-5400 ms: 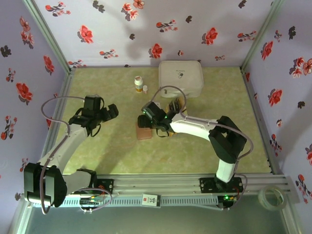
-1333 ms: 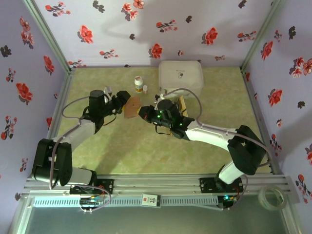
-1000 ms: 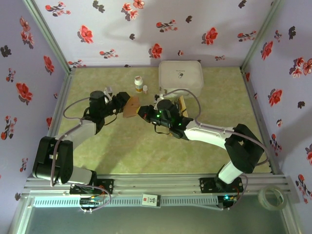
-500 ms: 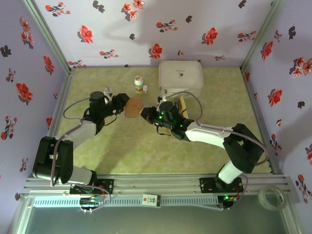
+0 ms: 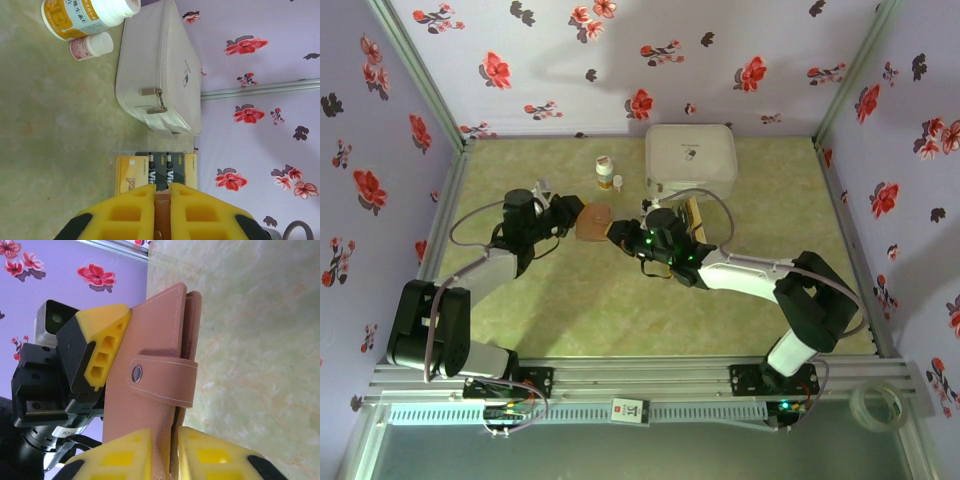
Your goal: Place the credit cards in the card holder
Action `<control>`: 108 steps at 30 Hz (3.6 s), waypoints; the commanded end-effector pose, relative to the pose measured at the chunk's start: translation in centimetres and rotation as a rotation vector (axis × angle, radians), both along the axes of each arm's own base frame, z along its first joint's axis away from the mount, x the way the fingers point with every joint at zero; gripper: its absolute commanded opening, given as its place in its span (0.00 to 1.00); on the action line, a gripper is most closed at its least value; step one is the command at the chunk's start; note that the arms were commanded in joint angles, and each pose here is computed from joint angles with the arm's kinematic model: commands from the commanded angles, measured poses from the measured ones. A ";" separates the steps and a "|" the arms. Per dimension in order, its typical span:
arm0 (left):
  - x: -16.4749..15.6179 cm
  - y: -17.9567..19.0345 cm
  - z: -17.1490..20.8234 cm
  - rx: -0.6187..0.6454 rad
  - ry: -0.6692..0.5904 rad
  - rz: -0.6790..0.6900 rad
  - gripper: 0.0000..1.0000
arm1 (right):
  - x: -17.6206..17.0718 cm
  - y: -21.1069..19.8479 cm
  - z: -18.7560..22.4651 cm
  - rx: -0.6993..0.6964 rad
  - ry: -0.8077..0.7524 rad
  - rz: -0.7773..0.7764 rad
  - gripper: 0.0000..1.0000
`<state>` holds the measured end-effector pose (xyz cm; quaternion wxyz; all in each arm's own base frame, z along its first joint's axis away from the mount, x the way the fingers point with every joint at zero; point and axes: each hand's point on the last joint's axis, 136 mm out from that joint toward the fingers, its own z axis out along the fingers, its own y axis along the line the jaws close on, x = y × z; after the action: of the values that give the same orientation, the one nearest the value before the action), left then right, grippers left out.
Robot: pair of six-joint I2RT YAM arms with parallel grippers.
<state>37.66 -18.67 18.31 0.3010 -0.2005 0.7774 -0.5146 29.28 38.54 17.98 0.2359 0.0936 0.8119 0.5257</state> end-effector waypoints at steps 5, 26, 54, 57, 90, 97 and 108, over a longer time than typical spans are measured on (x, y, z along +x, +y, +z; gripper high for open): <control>-1.5 0.1 2.0 0.129 -0.159 -0.075 0.00 | -0.4 -3.0 0.1 -0.192 -0.054 -0.012 0.59; -2.4 2.4 2.7 0.248 -0.240 0.046 0.00 | 1.0 0.7 0.7 -0.689 -0.238 0.118 0.79; -2.4 2.4 2.3 0.251 -0.239 0.050 0.00 | 2.8 -1.7 -3.9 -0.827 -0.168 0.010 0.66; -2.3 2.5 2.3 0.254 -0.239 0.050 0.00 | 2.9 -4.5 -5.1 -0.877 -0.127 -0.039 0.63; -2.1 2.4 1.5 0.276 -0.229 0.042 0.00 | 3.2 0.5 -3.2 -0.401 -0.034 0.072 0.35; -2.0 2.3 1.3 0.276 -0.227 0.042 0.00 | 3.2 1.1 -3.9 -0.359 -0.010 0.088 0.32; -1.9 2.4 1.3 0.278 -0.227 0.048 0.00 | 2.7 1.3 -5.4 -0.344 0.013 0.099 0.22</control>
<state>35.26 -16.24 18.82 0.4042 -0.1261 0.8049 -0.4157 31.92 39.59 13.39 0.2230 0.0117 0.8965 0.3827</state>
